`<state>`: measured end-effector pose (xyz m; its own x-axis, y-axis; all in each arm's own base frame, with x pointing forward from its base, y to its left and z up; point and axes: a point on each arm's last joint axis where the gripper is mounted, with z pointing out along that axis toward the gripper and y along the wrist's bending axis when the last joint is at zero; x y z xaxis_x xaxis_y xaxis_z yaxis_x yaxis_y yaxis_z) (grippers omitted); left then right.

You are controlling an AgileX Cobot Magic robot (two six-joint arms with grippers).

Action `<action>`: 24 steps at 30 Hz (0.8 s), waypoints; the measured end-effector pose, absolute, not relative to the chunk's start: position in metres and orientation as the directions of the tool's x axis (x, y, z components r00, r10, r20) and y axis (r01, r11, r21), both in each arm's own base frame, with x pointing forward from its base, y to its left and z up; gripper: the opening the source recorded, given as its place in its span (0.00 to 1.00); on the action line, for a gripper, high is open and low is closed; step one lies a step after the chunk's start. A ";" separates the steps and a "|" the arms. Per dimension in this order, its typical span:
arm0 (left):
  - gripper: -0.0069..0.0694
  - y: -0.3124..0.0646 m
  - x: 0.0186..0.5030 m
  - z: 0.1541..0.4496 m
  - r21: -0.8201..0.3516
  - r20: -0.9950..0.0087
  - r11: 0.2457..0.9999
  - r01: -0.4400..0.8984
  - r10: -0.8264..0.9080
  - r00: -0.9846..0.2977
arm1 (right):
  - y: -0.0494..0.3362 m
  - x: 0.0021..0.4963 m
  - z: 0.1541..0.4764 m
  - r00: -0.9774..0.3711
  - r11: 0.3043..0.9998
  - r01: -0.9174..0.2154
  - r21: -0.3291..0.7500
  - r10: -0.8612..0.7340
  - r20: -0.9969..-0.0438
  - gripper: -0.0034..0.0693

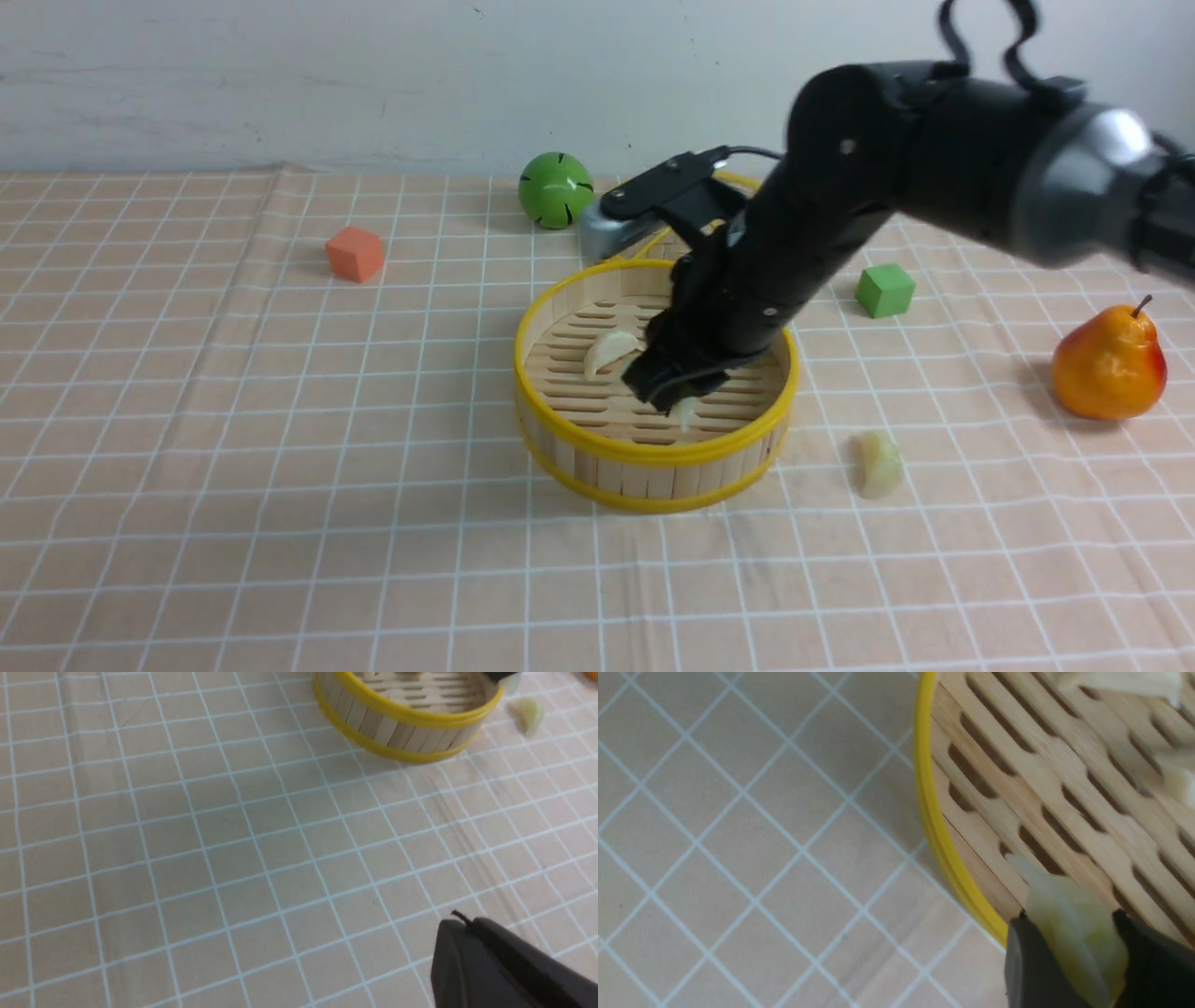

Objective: Put the dumplings into the steamer on the table with the brown tablecloth.
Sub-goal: 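Place the dumpling in the bamboo steamer basket with the right gripper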

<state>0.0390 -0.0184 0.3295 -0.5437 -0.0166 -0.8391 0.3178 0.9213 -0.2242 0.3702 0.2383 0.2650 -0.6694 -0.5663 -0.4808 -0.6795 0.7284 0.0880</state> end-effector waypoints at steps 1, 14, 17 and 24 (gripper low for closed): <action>0.07 -0.016 0.034 0.322 -0.245 -0.846 0.918 0.312 -0.045 -0.531 | 0.248 0.381 0.255 -0.686 0.743 -0.663 0.091 -0.554 -0.472 0.34; 0.07 -0.009 0.021 0.306 -0.285 -0.821 0.917 0.278 -0.083 -0.565 | 0.264 0.417 0.208 -0.769 0.822 -0.566 0.068 -0.496 -0.405 0.49; 0.07 -0.009 0.021 0.306 -0.285 -0.821 0.917 0.278 -0.083 -0.565 | 0.263 0.414 0.209 -0.789 0.832 -0.548 0.085 -0.481 -0.382 0.61; 0.07 -0.009 0.021 0.306 -0.283 -0.821 0.918 0.278 -0.082 -0.565 | 0.252 0.398 0.253 -0.794 0.826 -0.560 0.067 -0.512 -0.329 0.70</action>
